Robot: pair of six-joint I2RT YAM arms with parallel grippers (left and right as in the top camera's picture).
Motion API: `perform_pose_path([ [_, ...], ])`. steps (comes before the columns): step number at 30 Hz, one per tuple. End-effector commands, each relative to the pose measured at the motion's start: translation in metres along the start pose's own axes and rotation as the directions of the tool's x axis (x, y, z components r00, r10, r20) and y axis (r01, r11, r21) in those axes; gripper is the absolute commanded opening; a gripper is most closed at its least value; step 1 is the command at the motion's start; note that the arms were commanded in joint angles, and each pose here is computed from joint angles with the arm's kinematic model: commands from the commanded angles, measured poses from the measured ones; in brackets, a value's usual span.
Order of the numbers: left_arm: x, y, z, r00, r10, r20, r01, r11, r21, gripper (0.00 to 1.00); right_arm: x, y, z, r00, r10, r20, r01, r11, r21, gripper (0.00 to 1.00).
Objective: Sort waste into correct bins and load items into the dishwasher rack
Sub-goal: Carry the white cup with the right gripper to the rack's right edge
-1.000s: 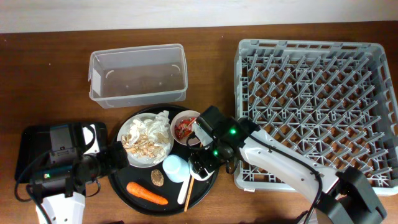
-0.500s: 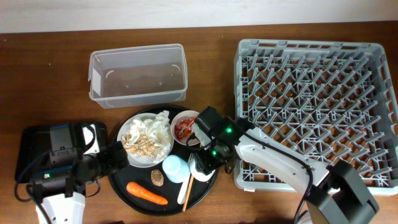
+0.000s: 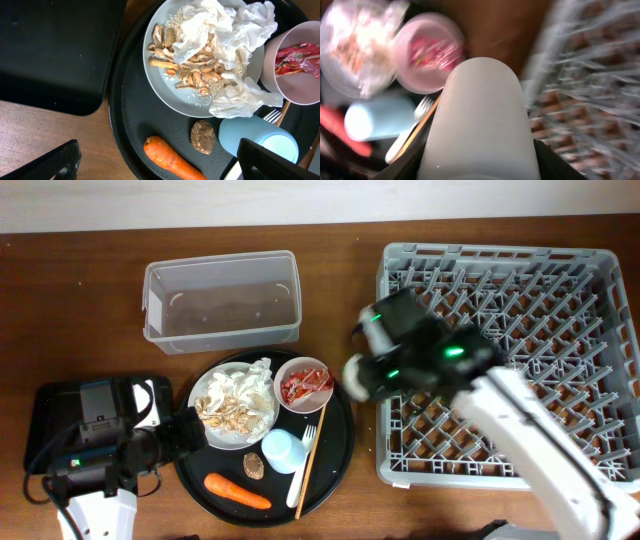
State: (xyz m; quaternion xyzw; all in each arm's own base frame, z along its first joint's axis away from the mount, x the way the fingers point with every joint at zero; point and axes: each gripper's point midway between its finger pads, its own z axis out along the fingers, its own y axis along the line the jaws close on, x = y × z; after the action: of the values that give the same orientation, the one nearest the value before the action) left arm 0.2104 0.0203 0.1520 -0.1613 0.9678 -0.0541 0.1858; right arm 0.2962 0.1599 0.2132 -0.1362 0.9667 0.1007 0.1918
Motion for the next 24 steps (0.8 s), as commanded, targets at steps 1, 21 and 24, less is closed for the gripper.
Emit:
perform_pose_path([
  [1,-0.006,0.000,-0.005,1.000,-0.011,0.020,0.011,1.000,-0.002,0.99,-0.008,-0.075,-0.045,0.973,0.193,0.124,-0.206,0.973,0.103,0.53],
  [21,-0.001,0.001,-0.005,1.000,-0.013,0.002,0.013,1.000,-0.005,0.99,0.178,-0.375,-0.101,0.280,0.893,0.352,-0.891,0.105,0.442,0.47],
  [24,-0.001,0.001,-0.005,1.000,-0.013,0.002,0.013,1.000,-0.005,0.99,0.186,-0.379,-0.094,0.265,0.904,0.336,-0.878,0.082,0.473,0.47],
])
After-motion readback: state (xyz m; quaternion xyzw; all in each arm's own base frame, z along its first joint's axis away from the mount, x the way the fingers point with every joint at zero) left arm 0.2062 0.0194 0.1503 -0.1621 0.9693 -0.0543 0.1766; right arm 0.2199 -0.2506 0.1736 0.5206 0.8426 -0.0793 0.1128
